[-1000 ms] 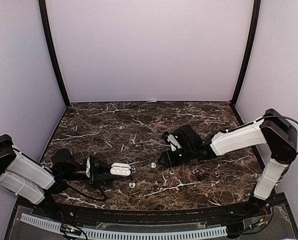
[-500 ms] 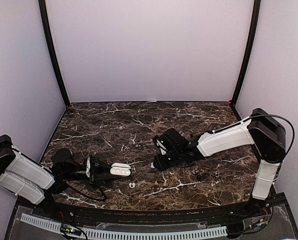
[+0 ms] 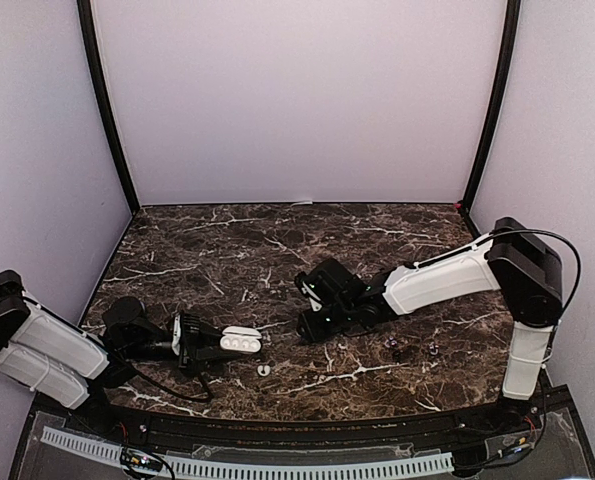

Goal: Insert the wireless bluetooth earbuds into the charging case
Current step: Pick up the left earbud from the center of the board.

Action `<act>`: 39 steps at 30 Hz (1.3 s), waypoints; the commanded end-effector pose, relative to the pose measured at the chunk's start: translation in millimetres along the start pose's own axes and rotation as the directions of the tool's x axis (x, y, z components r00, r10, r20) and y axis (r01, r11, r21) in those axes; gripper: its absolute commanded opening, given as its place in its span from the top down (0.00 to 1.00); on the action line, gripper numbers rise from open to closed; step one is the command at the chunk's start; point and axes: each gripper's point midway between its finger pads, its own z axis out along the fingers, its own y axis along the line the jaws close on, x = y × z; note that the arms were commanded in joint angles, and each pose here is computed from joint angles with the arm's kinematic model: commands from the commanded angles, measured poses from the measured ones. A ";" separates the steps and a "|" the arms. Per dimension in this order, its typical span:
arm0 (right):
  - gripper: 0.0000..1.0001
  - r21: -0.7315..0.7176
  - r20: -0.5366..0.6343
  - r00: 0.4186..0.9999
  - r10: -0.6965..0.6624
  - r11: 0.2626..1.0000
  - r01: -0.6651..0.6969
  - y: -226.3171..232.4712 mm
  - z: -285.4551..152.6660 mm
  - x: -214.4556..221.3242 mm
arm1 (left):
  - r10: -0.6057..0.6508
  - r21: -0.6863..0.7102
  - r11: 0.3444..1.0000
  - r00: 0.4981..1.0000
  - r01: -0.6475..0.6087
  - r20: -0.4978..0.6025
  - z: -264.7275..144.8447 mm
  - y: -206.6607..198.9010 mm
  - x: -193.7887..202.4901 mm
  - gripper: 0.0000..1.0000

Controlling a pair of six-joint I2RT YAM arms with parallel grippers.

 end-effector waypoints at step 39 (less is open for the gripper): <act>1.00 -0.139 0.198 0.967 -0.158 0.973 0.187 26.8 -72.1 -22.5 | 0.067 0.113 0.991 0.997 -0.072 0.049 -0.5 -16.3 -12.9 1.00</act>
